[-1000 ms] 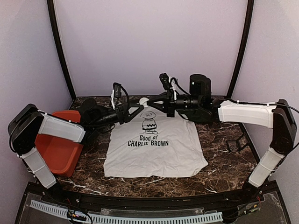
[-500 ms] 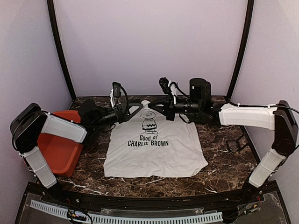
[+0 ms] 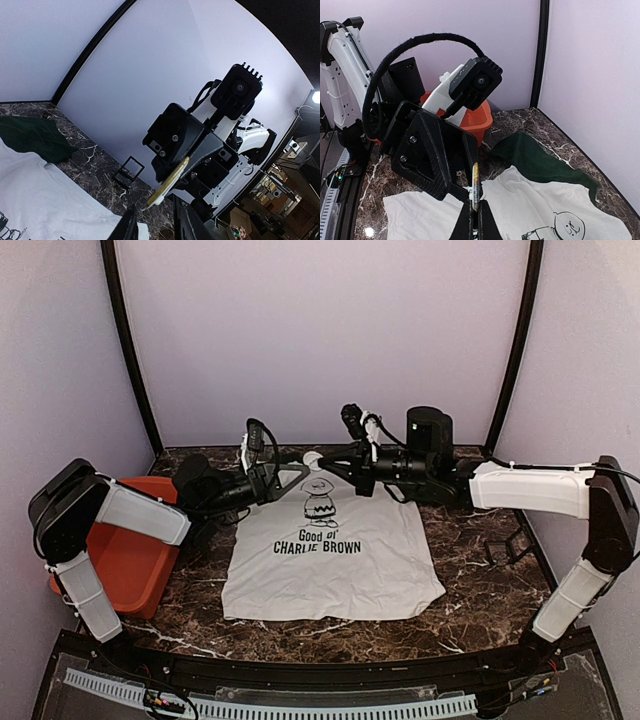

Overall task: Pin the brooch onto the clothing
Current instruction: Open the brooch at the center of the board.

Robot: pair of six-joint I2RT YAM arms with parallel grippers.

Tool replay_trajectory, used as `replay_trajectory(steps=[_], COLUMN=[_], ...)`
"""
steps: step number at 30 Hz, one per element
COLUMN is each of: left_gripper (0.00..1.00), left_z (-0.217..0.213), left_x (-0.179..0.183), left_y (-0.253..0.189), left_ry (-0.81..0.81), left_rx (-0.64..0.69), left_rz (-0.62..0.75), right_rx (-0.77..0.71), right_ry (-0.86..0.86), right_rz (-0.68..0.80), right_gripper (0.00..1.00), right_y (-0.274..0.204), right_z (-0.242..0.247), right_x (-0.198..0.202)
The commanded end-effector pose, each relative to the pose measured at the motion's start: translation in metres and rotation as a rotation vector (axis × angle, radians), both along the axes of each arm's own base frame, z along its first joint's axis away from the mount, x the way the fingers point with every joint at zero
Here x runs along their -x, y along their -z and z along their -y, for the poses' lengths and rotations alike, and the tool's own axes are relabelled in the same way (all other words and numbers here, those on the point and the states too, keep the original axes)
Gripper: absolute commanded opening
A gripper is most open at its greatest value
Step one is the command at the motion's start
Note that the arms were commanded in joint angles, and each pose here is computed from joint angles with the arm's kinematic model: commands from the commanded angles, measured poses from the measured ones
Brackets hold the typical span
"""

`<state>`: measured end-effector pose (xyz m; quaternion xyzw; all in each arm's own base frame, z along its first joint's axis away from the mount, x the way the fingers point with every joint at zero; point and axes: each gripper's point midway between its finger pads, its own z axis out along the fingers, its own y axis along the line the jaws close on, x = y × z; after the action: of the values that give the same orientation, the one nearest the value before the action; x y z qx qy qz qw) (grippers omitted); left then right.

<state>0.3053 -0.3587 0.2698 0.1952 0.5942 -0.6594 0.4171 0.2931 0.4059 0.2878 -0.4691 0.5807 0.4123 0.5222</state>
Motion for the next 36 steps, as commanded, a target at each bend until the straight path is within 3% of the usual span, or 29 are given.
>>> replay_trajectory(steps=[1,17,36], left_gripper=[0.29,0.24,0.33], left_z=[-0.002,-0.001,-0.01], left_x=[0.003,0.002,0.011], left_y=[-0.023,-0.022,-0.035], left_ry=[0.008,0.012,0.025], left_rx=[0.053,0.066,0.136], left_rz=[0.07,0.059,0.108], right_rx=[-0.01,0.008,-0.002], right_ry=[-0.002,-0.044,-0.054], right_rz=[0.045,0.061,0.02], right_gripper=[0.0,0.0,0.0], right_y=[-0.009,-0.002,0.002], right_z=[-0.002,-0.007,-0.006], right_x=[0.004,0.014,0.018])
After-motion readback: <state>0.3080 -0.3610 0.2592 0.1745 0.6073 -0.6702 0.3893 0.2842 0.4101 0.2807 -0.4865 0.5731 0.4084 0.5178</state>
